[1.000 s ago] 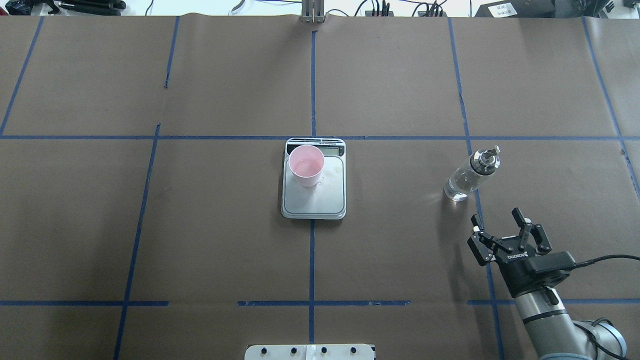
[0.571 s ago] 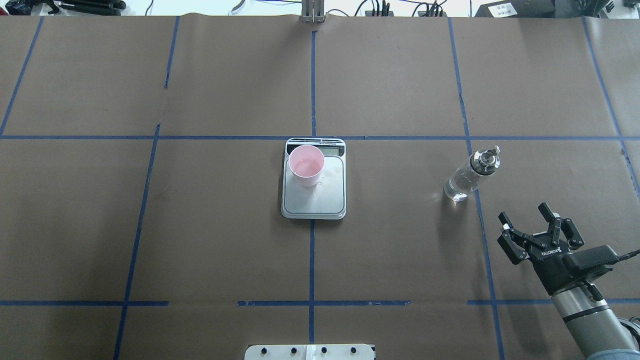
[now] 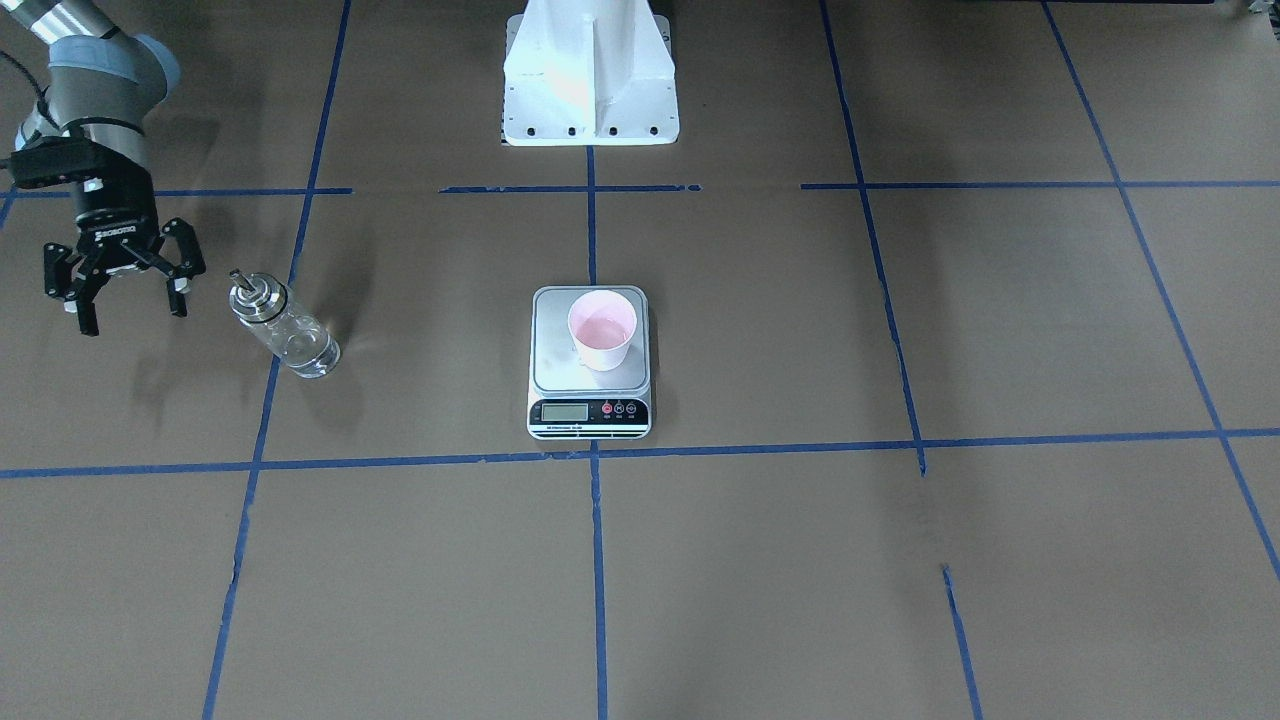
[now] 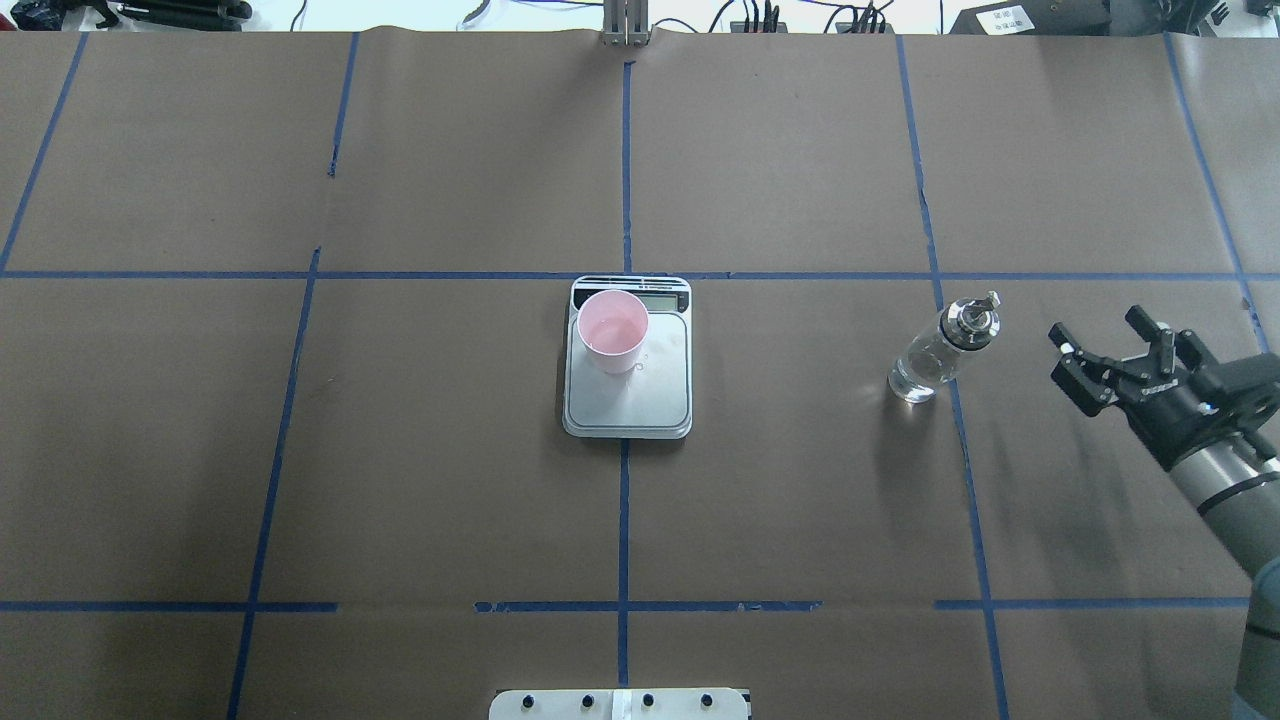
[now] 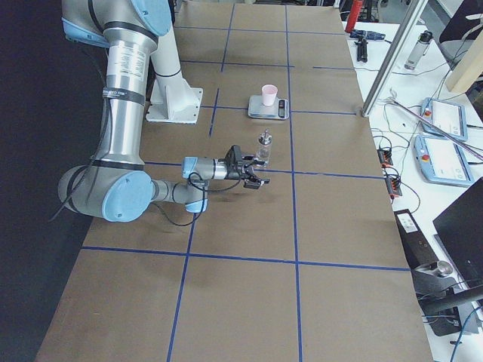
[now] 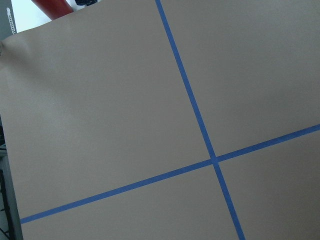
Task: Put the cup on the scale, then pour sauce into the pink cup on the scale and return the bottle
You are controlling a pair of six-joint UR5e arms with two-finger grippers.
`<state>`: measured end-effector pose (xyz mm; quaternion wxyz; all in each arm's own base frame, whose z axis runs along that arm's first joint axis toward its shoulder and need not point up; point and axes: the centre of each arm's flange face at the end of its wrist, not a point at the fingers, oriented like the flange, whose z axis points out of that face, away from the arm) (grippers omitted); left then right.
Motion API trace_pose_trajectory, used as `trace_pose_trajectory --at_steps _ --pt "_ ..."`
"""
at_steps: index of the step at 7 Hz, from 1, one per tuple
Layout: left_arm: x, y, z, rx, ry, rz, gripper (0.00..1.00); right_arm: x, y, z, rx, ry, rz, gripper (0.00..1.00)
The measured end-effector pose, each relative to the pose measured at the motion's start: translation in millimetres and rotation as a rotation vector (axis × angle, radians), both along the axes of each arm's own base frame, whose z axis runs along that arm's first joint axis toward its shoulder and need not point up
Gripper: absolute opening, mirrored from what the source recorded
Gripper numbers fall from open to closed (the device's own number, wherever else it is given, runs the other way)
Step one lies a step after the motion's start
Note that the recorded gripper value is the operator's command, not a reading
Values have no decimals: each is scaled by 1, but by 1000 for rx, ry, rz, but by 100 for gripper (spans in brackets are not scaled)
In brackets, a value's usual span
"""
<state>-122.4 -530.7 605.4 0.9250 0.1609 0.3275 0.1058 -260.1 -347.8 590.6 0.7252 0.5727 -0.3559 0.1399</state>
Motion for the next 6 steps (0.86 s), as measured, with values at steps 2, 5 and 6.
trace_pose_trajectory --at_steps 2,5,6 --pt "0 0 0 1 0 1 100 56 -84 12 -90 18 -55 100" --pt "0 0 0 2 0 1 100 145 -192 -14 -308 -9 -222 100" --pt "0 0 1 1 0 1 100 171 -208 -16 -415 -36 -294 100"
